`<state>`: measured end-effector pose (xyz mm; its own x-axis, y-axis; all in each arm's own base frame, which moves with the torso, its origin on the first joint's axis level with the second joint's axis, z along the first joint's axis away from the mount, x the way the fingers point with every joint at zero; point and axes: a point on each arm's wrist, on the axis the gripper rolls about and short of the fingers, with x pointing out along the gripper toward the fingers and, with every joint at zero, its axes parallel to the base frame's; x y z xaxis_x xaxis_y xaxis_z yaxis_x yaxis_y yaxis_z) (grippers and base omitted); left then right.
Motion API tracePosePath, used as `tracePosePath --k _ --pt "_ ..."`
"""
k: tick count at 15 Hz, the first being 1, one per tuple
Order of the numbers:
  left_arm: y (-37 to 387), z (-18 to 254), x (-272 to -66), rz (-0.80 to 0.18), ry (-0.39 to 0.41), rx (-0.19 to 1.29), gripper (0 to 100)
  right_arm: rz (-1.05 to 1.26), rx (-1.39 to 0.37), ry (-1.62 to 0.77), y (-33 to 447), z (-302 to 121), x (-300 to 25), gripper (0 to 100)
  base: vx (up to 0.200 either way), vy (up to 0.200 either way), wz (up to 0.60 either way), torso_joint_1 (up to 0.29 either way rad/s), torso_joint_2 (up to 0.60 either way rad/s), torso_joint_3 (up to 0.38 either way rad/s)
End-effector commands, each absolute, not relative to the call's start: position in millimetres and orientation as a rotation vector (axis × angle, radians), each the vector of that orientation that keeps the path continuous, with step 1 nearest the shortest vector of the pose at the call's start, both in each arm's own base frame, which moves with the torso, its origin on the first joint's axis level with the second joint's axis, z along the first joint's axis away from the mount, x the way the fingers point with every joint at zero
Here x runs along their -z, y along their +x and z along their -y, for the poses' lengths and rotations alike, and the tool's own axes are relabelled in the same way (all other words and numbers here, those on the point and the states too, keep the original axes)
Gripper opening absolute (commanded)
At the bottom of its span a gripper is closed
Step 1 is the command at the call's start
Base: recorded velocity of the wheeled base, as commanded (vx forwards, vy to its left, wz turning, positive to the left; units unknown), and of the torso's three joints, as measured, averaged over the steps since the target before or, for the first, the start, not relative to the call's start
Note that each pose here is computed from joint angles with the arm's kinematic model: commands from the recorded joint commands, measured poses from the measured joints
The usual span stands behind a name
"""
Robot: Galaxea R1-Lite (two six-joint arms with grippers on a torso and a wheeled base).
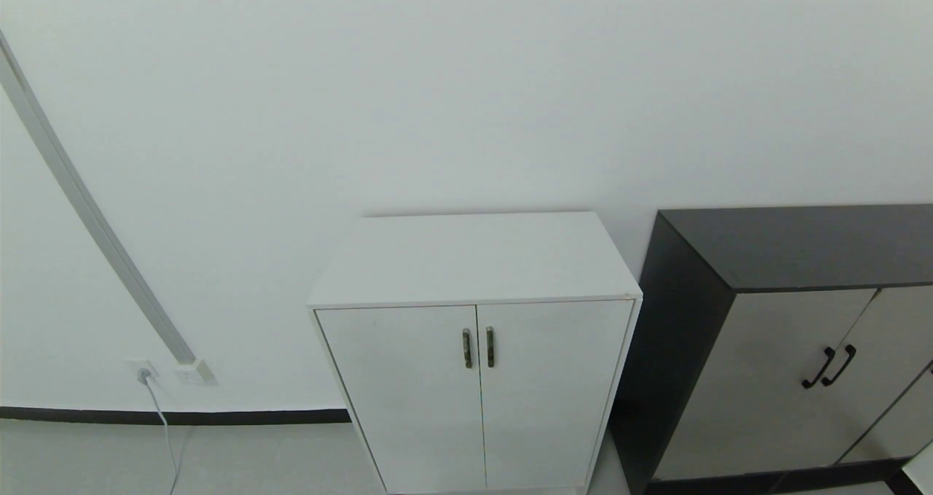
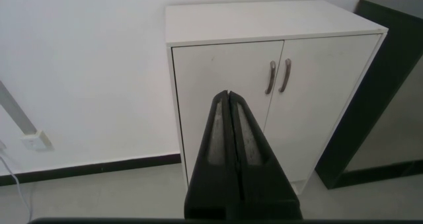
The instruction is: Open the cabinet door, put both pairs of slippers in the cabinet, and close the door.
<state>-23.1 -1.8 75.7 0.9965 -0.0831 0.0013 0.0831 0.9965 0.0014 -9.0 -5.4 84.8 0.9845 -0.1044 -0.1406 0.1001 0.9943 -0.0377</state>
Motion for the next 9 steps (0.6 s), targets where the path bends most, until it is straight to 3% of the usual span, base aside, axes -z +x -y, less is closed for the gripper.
tracePosePath --k 1,9 --pt "-23.0 1.8 -75.7 0.0 0.002 0.083 0 -0.062 0.101 0.0 -15.7 5.8 -83.2 0 0.0 0.0 0.0 0.0 0.0 0.0" --pt "-23.0 1.8 -75.7 0.0 -0.002 0.083 0 -0.089 0.006 0.026 -15.3 3.2 -79.6 0 0.0 0.0 0.0 0.0 0.0 0.0"
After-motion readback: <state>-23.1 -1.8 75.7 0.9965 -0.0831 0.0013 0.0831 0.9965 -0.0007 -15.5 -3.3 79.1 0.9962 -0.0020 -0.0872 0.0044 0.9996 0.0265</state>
